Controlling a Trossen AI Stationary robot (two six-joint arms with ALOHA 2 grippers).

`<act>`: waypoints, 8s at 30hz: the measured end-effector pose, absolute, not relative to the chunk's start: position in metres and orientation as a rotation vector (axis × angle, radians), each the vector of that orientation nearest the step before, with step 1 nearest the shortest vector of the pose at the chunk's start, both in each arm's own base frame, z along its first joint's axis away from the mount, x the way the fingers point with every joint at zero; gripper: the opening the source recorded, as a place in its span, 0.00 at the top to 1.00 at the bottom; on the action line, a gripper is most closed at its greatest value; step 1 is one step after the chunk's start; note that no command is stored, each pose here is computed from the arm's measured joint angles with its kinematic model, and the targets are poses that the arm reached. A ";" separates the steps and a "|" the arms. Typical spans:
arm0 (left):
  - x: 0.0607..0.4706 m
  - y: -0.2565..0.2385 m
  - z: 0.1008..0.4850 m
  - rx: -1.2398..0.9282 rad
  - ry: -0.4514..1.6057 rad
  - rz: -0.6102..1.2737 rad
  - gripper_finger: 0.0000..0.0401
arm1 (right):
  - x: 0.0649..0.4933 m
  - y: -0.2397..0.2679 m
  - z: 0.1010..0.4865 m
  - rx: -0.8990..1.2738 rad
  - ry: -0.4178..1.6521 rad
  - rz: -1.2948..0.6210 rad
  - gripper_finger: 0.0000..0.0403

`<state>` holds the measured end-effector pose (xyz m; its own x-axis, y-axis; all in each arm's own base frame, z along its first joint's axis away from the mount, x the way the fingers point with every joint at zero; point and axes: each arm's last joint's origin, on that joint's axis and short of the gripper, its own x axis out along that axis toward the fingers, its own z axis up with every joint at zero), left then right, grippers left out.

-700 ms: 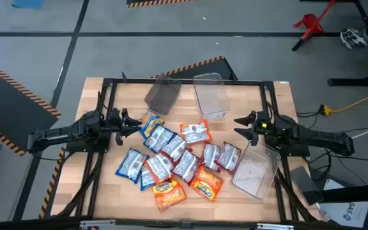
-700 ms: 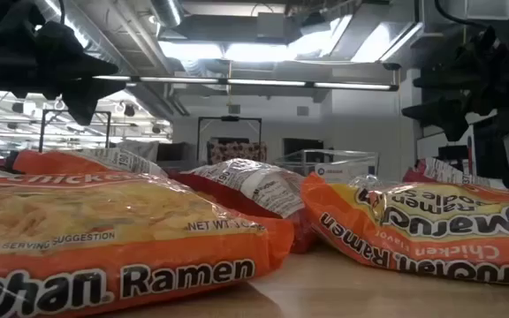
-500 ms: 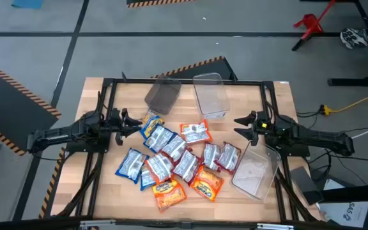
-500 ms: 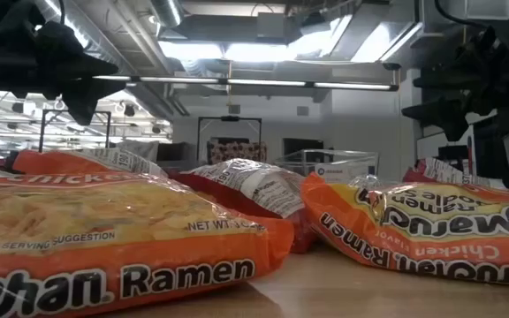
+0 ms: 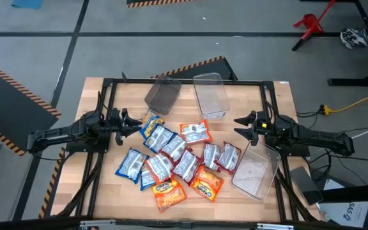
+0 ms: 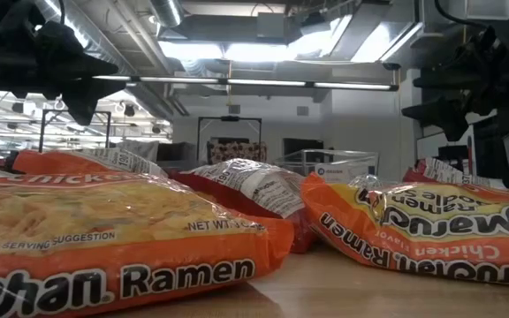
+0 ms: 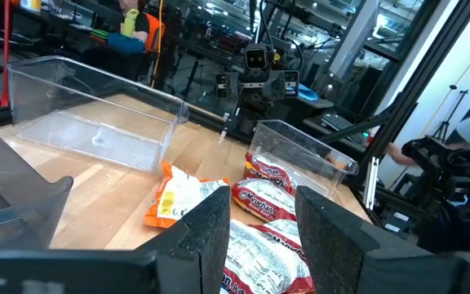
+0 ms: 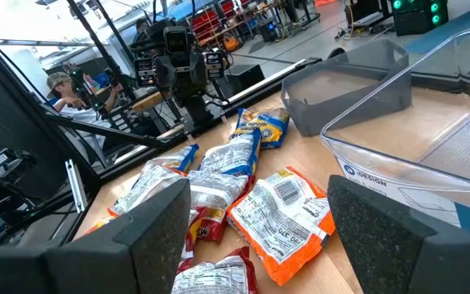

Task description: Sort Maruchan noodles

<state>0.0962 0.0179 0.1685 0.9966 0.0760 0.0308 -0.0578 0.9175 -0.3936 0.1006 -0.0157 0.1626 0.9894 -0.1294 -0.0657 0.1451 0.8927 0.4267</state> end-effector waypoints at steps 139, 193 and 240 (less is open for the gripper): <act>0.168 0.085 0.177 -0.434 1.175 0.516 0.34 | 0.099 -0.023 0.167 0.856 -0.150 -0.365 0.31; 0.240 0.076 0.278 -0.752 1.095 0.605 0.94 | 0.099 -0.023 0.165 0.848 -0.128 -0.373 0.31; 0.278 0.223 0.205 -0.487 1.092 0.636 0.62 | 0.099 -0.023 0.165 0.846 -0.128 -0.373 0.31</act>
<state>0.2784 0.2230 0.2051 0.3166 0.2310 -0.9200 -0.6860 0.7256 -0.0539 0.0989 -0.0227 0.1655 0.9277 -0.3715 -0.0368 0.2712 0.6029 0.7503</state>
